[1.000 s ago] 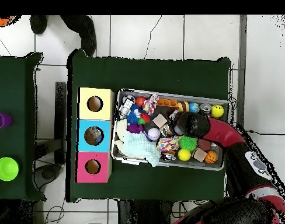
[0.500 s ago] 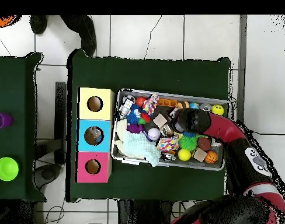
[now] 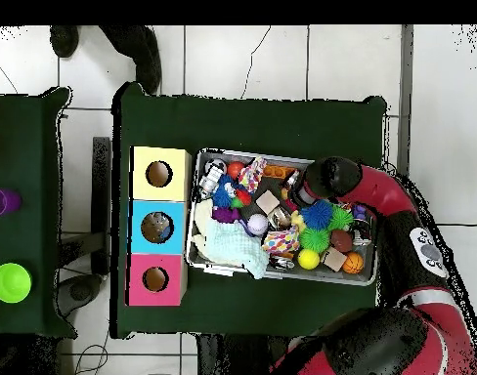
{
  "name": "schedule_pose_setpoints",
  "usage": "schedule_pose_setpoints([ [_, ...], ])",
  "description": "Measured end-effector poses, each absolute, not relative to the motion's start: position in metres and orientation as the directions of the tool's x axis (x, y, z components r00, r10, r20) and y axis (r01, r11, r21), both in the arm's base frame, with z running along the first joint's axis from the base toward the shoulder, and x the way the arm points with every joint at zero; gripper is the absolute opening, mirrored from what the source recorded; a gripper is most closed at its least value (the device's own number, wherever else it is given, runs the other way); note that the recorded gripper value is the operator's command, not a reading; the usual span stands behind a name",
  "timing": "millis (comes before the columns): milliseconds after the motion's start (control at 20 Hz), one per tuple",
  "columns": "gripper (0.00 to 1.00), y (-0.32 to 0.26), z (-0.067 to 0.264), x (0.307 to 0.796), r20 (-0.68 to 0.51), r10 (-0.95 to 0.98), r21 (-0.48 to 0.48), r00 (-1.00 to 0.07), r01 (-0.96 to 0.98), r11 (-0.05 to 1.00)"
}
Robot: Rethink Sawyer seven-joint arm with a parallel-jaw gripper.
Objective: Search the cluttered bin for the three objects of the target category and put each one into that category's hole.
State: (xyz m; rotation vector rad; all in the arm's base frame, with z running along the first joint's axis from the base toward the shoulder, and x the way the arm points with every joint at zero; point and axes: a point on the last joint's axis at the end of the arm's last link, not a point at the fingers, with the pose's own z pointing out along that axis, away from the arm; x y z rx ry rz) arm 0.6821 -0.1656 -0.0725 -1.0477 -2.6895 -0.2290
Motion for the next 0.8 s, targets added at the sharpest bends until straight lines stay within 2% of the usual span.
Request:
schedule_pose_setpoints([
  [300,1.0,-0.174,-0.075,0.685,0.345,0.639,0.07,-0.688,0.698,0.713],
  [800,1.0,-0.193,-0.077,0.684,0.447,0.521,0.196,-0.727,0.648,0.736],
])
